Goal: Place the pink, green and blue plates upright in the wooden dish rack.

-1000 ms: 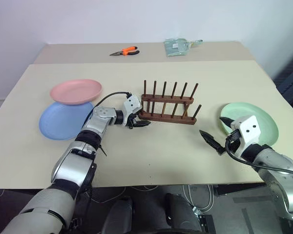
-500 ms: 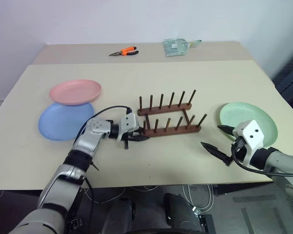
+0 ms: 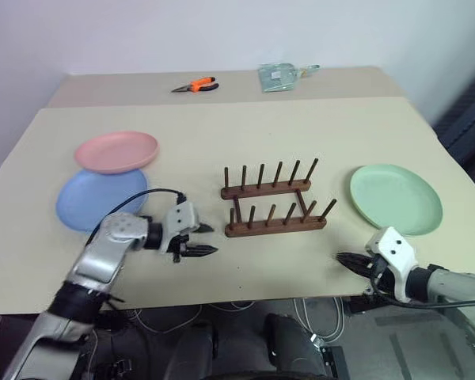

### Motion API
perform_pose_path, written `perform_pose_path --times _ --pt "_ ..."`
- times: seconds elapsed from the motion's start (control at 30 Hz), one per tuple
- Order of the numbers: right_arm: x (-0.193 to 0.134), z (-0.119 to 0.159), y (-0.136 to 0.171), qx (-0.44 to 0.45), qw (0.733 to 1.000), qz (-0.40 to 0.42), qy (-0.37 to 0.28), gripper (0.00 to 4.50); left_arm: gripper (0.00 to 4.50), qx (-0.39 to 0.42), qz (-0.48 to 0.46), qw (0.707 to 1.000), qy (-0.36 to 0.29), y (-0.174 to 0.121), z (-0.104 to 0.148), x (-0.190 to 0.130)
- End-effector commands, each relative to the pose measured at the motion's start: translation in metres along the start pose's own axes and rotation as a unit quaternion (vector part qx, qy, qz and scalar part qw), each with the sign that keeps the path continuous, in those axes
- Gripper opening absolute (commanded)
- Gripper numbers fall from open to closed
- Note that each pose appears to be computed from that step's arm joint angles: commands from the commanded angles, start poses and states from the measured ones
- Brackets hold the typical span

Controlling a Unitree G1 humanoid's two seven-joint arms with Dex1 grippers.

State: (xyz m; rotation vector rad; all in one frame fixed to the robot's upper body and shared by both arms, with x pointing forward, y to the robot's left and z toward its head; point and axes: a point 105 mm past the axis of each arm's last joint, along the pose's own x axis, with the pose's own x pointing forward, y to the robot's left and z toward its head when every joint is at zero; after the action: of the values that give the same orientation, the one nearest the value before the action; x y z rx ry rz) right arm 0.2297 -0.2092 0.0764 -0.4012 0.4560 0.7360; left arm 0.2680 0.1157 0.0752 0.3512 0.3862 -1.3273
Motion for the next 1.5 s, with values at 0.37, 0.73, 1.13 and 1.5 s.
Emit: perform_pose_path --times 0.37,0.73,1.13,1.5 --pt "0.063 0.032 -0.051 -0.064 0.988 -0.137 -0.031 0.0 0.52 0.034 0.227 0.973 -0.009 0.047 0.014 0.058" --pt "0.067 0.056 -0.06 -0.057 0.989 -0.114 -0.07 0.82 0.49 0.028 0.328 0.944 -0.02 0.081 0.015 0.035" --pt "0.062 0.071 -0.032 -0.08 0.991 -0.039 -0.097 4.5 4.34 -0.084 0.574 0.786 -0.216 0.13 0.07 -0.118" --pt "0.073 0.08 -0.032 -0.093 0.989 -0.023 -0.11 4.5 4.34 -0.452 0.707 0.408 -0.36 0.131 0.029 -0.198"
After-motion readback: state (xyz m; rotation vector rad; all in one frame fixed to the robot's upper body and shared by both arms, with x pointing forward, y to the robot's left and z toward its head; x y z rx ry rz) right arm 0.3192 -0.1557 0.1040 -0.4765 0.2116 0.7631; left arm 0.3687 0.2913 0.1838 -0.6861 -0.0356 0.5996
